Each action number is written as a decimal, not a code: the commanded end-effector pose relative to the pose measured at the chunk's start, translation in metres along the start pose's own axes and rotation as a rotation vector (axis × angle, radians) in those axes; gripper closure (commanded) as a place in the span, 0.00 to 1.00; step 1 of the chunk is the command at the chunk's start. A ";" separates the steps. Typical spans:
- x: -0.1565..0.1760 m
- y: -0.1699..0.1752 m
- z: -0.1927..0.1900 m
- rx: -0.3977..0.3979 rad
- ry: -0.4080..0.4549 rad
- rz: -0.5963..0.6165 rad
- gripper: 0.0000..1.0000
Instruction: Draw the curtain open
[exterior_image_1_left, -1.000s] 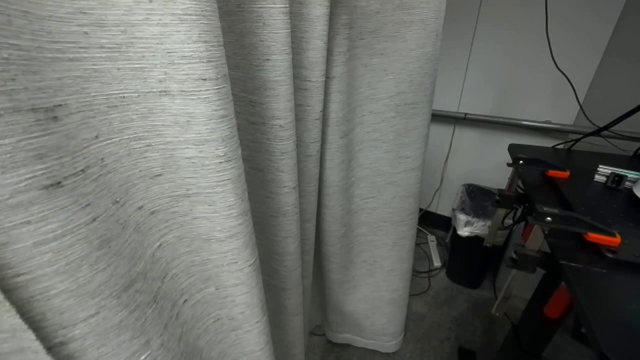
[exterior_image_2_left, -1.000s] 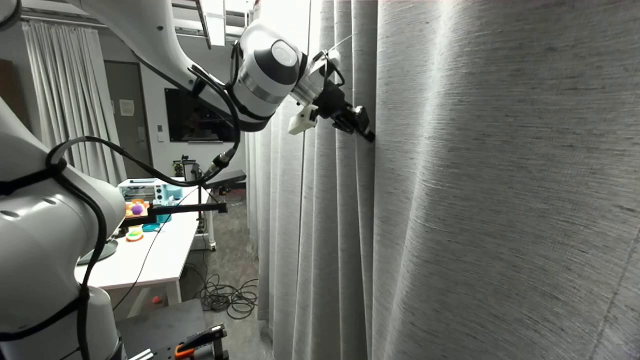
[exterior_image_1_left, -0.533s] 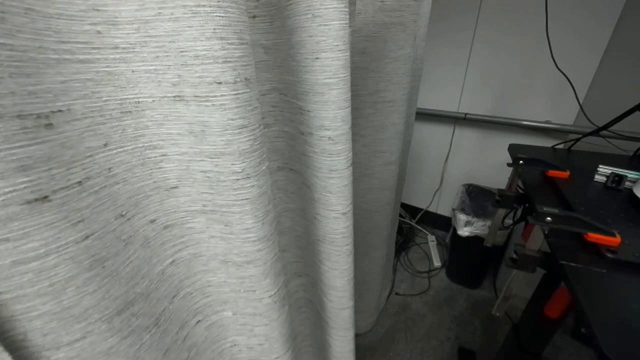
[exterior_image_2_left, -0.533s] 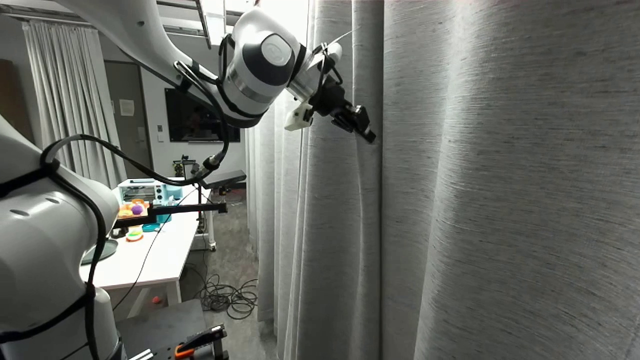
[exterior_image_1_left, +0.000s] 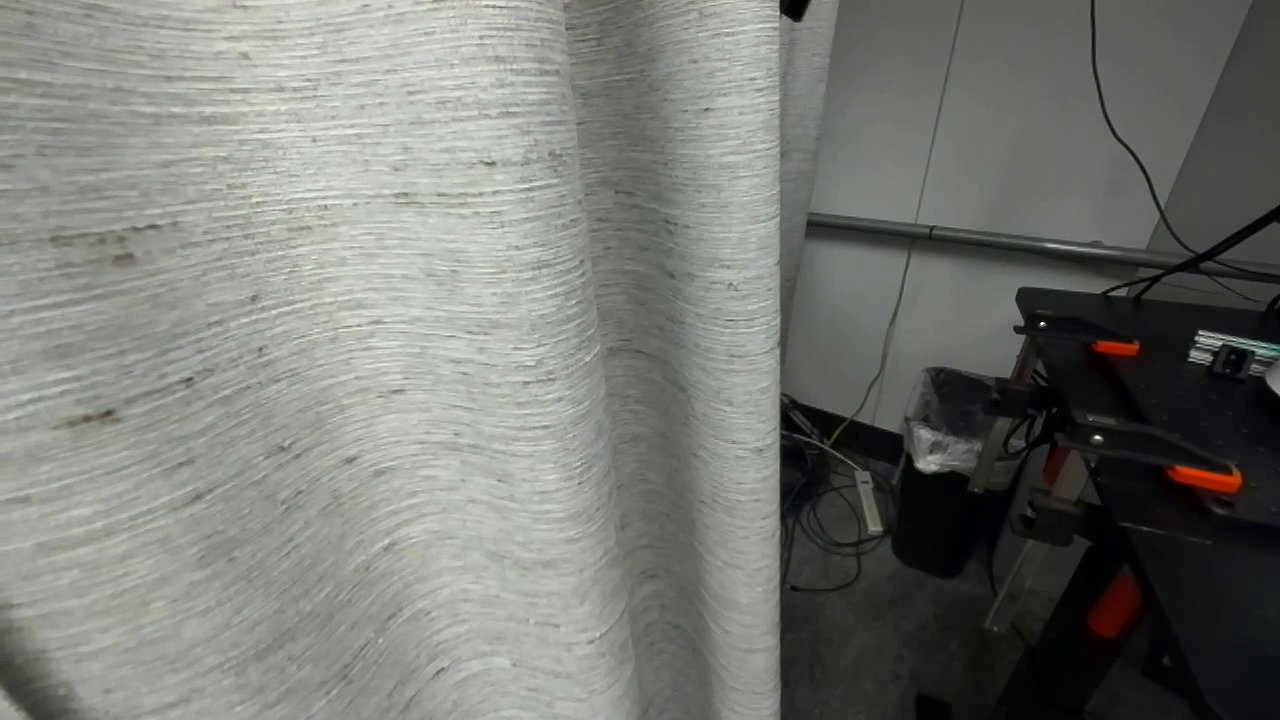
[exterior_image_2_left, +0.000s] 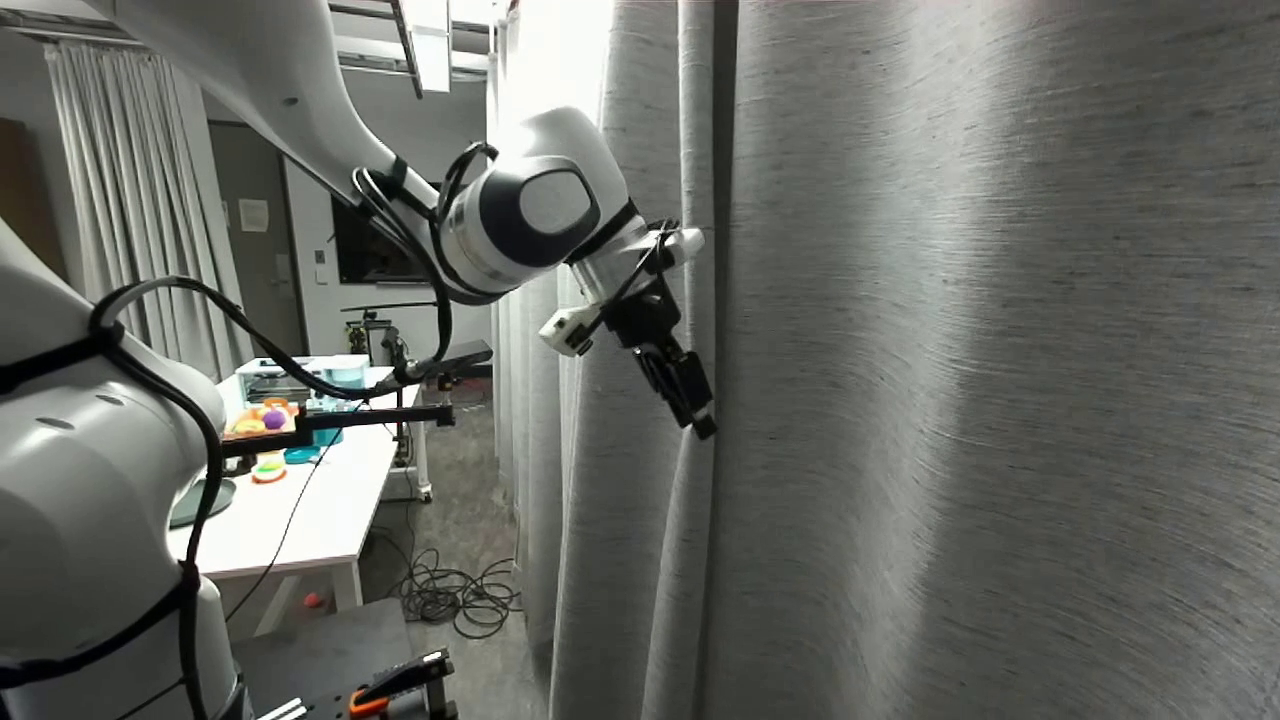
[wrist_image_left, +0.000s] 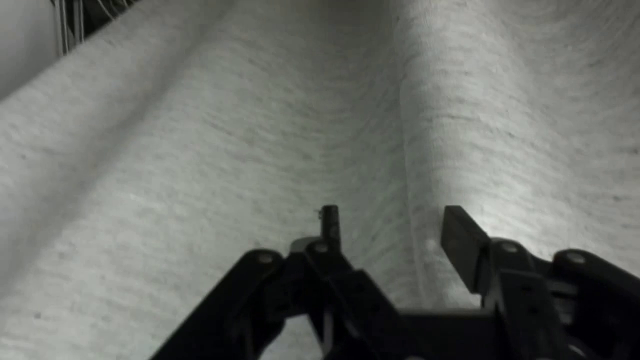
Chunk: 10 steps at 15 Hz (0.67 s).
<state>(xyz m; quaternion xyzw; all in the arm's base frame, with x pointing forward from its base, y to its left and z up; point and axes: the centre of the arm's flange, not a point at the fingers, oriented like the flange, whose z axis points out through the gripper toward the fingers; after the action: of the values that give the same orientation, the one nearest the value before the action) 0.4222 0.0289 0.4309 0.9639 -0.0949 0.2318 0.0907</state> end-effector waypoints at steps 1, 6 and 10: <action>-0.010 0.013 0.007 -0.003 -0.177 0.020 0.12; -0.031 0.032 -0.005 -0.072 -0.340 -0.002 0.00; -0.037 0.050 -0.016 -0.109 -0.400 0.017 0.00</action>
<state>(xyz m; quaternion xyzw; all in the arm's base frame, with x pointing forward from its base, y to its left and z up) 0.3830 -0.0024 0.4161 0.9830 -0.1315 0.0432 0.1209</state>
